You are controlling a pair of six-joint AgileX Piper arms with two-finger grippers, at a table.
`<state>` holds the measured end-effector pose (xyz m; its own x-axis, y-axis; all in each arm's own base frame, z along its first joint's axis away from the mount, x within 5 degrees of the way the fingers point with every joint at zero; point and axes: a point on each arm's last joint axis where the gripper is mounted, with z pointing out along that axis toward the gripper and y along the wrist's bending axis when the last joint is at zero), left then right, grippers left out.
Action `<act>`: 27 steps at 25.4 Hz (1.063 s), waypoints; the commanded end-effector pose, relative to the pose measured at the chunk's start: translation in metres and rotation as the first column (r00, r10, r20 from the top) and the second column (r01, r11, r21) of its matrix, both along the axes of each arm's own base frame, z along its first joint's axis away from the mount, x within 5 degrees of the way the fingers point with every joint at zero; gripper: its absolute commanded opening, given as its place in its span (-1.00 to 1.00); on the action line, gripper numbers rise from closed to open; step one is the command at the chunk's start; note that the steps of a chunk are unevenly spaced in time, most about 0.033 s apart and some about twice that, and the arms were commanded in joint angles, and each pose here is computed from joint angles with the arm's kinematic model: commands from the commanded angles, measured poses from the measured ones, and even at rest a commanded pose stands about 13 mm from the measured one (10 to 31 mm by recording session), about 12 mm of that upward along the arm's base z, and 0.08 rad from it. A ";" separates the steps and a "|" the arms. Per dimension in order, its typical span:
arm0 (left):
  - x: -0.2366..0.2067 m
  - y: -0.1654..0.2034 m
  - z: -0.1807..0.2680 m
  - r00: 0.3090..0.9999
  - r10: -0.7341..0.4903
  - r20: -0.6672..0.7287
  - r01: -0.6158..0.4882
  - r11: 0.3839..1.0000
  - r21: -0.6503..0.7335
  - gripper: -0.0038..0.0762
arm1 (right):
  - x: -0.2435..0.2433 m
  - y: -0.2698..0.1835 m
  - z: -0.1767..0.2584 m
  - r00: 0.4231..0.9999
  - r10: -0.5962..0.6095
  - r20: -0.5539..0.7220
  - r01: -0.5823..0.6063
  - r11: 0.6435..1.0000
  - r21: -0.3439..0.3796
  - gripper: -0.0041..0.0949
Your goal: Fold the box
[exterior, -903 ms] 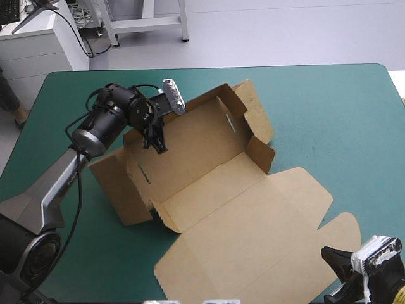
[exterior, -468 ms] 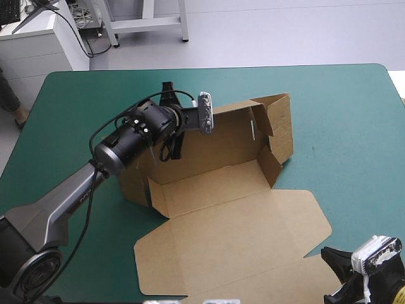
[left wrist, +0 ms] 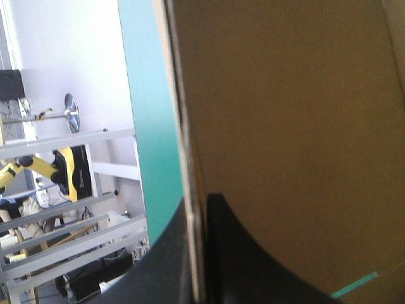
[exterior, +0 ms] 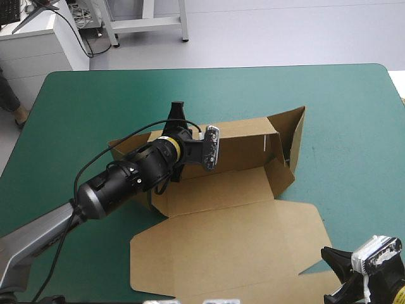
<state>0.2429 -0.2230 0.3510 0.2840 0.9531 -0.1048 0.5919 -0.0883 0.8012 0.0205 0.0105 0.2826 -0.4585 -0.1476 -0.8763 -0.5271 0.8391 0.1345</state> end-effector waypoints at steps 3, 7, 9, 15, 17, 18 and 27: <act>-0.020 0.014 0.013 0.995 -0.061 0.077 0.065 0.997 -0.045 -0.92 | 0.003 0.002 0.014 0.996 -0.005 0.087 0.001 0.999 0.048 -0.95; -0.020 0.014 0.005 0.996 -0.050 0.067 0.054 0.997 -0.060 -0.92 | 0.004 0.002 0.017 0.994 -0.006 0.112 -0.001 0.998 0.063 -0.95; -0.020 0.012 0.005 0.996 -0.054 0.070 0.060 0.995 -0.084 -0.92 | 0.005 0.002 0.017 0.993 -0.009 0.119 0.003 0.998 0.056 -0.95; -0.021 0.008 -0.002 0.997 -0.051 0.052 0.056 0.993 -0.107 -0.92 | 0.007 -0.002 0.017 0.990 -0.042 0.137 0.038 0.999 0.025 -0.94; -0.025 0.005 -0.007 0.996 -0.061 0.068 0.066 0.994 -0.085 -0.92 | 0.007 -0.003 0.015 0.990 -0.045 0.131 0.044 0.999 0.008 -0.85; -0.026 0.005 -0.009 0.994 -0.062 0.087 0.068 0.995 -0.068 -0.92 | 0.007 -0.003 0.015 0.990 -0.042 0.132 0.042 0.999 0.003 -0.79; -0.030 0.005 -0.021 0.997 0.036 0.065 -0.027 0.991 -0.129 -0.92 | 0.009 -0.001 0.022 0.980 -0.050 0.194 0.041 0.998 0.054 0.18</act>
